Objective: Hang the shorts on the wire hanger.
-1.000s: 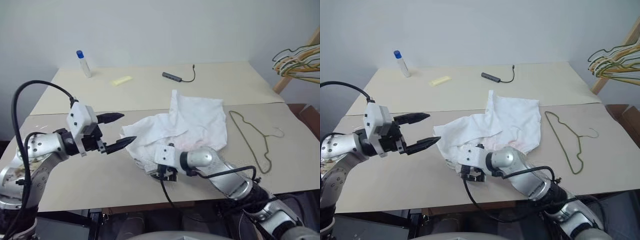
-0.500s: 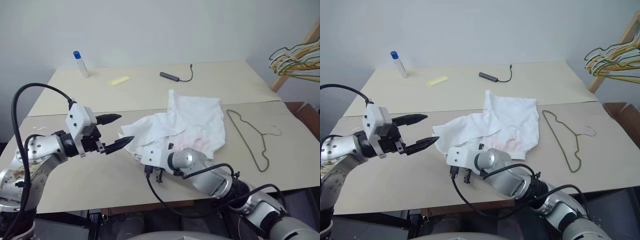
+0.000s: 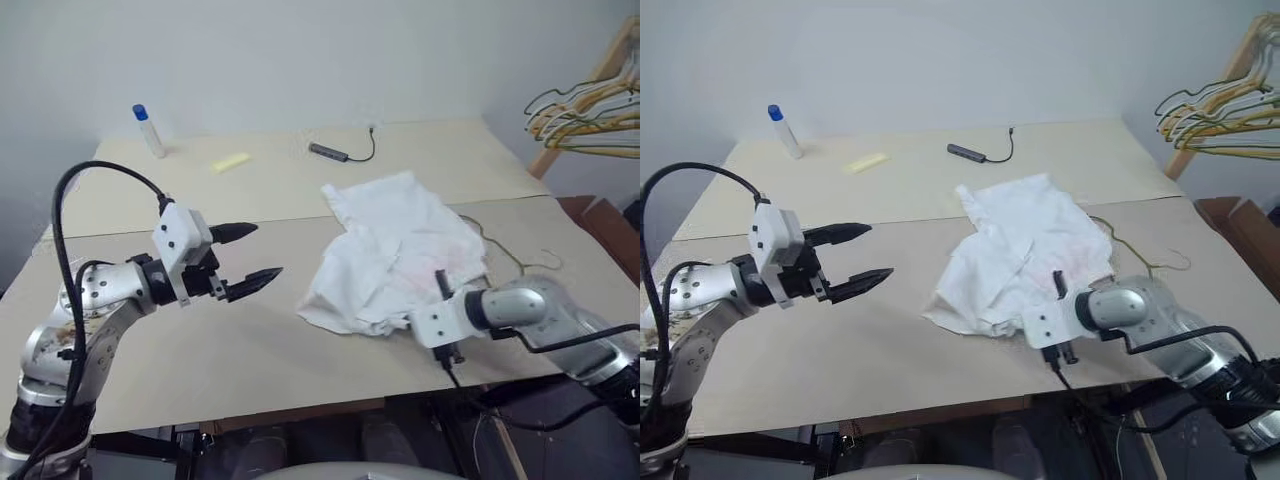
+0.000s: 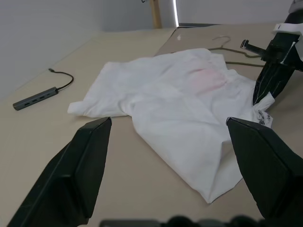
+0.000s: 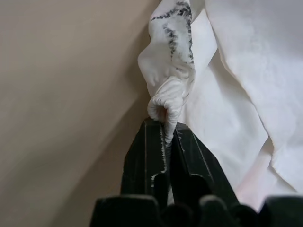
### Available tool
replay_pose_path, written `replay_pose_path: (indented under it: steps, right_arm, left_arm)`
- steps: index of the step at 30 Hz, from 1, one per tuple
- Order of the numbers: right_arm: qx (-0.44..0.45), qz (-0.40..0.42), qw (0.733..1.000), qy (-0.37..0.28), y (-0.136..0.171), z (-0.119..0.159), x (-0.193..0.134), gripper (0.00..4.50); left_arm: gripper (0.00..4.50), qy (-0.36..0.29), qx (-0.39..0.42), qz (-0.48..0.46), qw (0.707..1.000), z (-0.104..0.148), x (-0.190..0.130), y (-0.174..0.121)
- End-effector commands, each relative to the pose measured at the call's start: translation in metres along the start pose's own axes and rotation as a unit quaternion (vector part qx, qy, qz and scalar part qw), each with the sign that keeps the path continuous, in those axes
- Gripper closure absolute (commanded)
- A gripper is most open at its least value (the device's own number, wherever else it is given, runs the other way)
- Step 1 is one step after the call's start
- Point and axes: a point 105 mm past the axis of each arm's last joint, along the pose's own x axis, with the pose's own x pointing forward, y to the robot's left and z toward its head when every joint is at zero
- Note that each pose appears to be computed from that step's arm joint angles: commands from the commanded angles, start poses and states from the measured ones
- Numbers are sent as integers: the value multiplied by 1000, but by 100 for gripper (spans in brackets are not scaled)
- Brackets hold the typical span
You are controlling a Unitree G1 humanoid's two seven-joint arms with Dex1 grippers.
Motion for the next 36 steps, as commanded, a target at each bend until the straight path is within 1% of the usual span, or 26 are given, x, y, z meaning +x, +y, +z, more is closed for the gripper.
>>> replay_pose_path:
  steps: [1,5,6,8,9,10,15,17,19,22,24,28,30,33,35,36]
  right_arm:
    - [-17,-13,1000,2,-5,5,-10,302]
    - [10,-26,1000,-12,-3,13,-19,157]
    - [16,-30,999,-11,-3,14,-24,126]
    - [24,-37,999,-9,-4,14,-30,49]
    - [34,-42,999,-3,-5,14,-35,14]
    - [40,-44,998,1,-5,13,-37,1]
    - [56,-84,995,-6,-18,23,-40,1]
    - [71,-88,993,-15,-19,28,-32,1]
    - [83,-92,992,-18,-18,31,-25,1]
    - [98,-96,990,-22,-18,34,-21,1]
    - [104,-98,990,-22,-18,35,-19,1]
    - [111,-96,989,-21,-15,37,-16,1]
    - [114,-98,988,-22,-16,39,-15,1]
    - [118,-102,988,-22,-17,40,-15,0]
    - [120,-102,987,-22,-16,40,-16,0]
    - [120,-102,987,-22,-16,40,-17,0]
  left_arm:
    - [29,-17,17,-12,1000,8,5,-2]
    - [29,-16,32,-46,998,6,14,-10]
    - [29,-13,52,-70,996,6,20,-14]
    - [29,-7,84,-106,991,4,26,-19]
    - [29,-2,114,-137,984,2,31,-22]
    - [29,1,134,-157,978,0,33,-25]
    - [29,-3,208,-251,945,1,54,-32]
    - [29,7,235,-297,926,-5,64,-40]
    - [29,30,276,-331,902,-19,73,-49]
    - [29,48,333,-355,872,-34,86,-57]
    - [29,46,338,-359,869,-36,93,-61]
    - [29,56,406,-348,843,-40,117,-66]
    - [29,61,428,-341,835,-44,125,-69]
    - [90,64,434,-328,837,-47,130,-72]
    - [146,69,433,-339,833,-52,124,-74]
    - [187,71,433,-341,831,-54,122,-74]
